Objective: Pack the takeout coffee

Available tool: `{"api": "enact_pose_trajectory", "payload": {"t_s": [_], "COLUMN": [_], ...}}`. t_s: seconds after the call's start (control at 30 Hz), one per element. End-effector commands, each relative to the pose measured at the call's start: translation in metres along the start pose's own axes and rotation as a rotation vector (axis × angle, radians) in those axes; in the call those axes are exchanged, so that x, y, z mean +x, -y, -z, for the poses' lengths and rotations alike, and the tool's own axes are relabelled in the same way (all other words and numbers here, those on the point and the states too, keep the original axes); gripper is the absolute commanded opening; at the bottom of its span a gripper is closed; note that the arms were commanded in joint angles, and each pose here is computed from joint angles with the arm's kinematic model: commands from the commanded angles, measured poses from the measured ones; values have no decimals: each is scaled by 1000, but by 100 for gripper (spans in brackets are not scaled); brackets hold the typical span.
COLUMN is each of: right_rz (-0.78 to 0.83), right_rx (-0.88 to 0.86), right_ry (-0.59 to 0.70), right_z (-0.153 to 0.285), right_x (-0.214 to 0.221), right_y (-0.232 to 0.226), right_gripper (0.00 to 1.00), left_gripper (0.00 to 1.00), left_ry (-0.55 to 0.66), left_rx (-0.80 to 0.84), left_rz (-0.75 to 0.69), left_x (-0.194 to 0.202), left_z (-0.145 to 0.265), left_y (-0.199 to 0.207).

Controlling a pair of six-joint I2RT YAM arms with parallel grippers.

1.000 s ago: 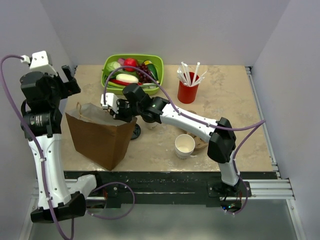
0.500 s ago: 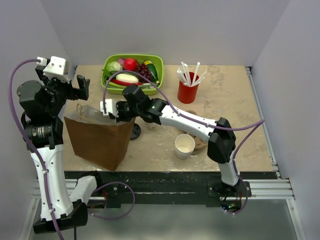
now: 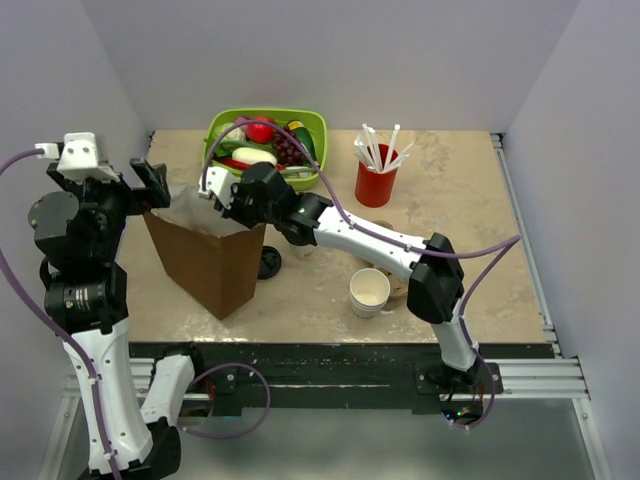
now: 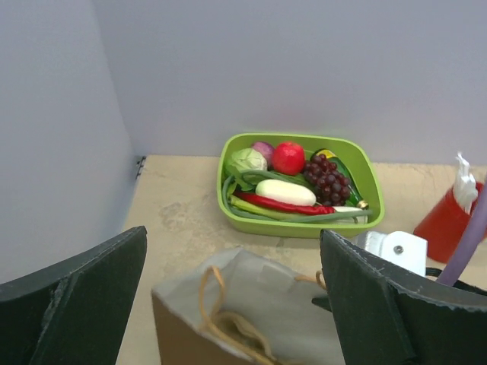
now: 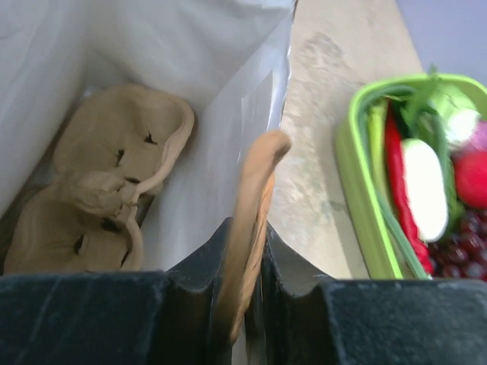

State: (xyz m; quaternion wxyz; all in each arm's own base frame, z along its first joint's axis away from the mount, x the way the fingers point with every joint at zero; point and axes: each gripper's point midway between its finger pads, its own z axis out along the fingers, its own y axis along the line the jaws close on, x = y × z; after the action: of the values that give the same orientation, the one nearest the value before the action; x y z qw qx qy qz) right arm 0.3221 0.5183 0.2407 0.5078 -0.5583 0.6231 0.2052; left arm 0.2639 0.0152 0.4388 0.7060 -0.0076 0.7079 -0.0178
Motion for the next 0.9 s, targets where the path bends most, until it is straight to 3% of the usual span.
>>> {"api": "enact_pose_trajectory", "payload": {"t_s": [0.0, 0.03, 0.07, 0.1, 0.23, 0.37, 0.53, 0.6, 0.8, 0.87], "right_rz": [-111, -163, -189, -262, -359, -436, -458, -449, -487, -506], "right_rx": [256, 293, 339, 392, 477, 479, 458, 419, 443, 457], "right_ry": [148, 150, 141, 151, 158, 202, 277, 285, 268, 297], "right_z": [31, 34, 37, 40, 48, 50, 52, 48, 48, 51], "right_x": [-50, -53, -53, -56, -52, -54, -70, -70, -59, -63], "right_y": [53, 59, 67, 75, 85, 82, 72, 64, 60, 63], "right_gripper": [18, 17, 17, 16, 8, 6, 6, 7, 7, 8], "left_gripper": [100, 100, 100, 100, 100, 100, 100, 100, 100, 99], "left_ry": [-19, -16, -111, -130, -257, -362, -462, -505, -544, -573], "left_rx": [-231, -290, -356, -367, -340, -312, -315, -241, -162, -206], "left_rz": [209, 244, 286, 322, 365, 372, 379, 401, 460, 450], "left_x": [-1, -9, 13, 16, 50, 79, 117, 135, 158, 171], "left_z": [1, 5, 2, 2, -9, -15, -20, -31, -48, -48], "left_y": [-31, -39, -48, -47, -40, -35, -35, -24, -7, -10]}}
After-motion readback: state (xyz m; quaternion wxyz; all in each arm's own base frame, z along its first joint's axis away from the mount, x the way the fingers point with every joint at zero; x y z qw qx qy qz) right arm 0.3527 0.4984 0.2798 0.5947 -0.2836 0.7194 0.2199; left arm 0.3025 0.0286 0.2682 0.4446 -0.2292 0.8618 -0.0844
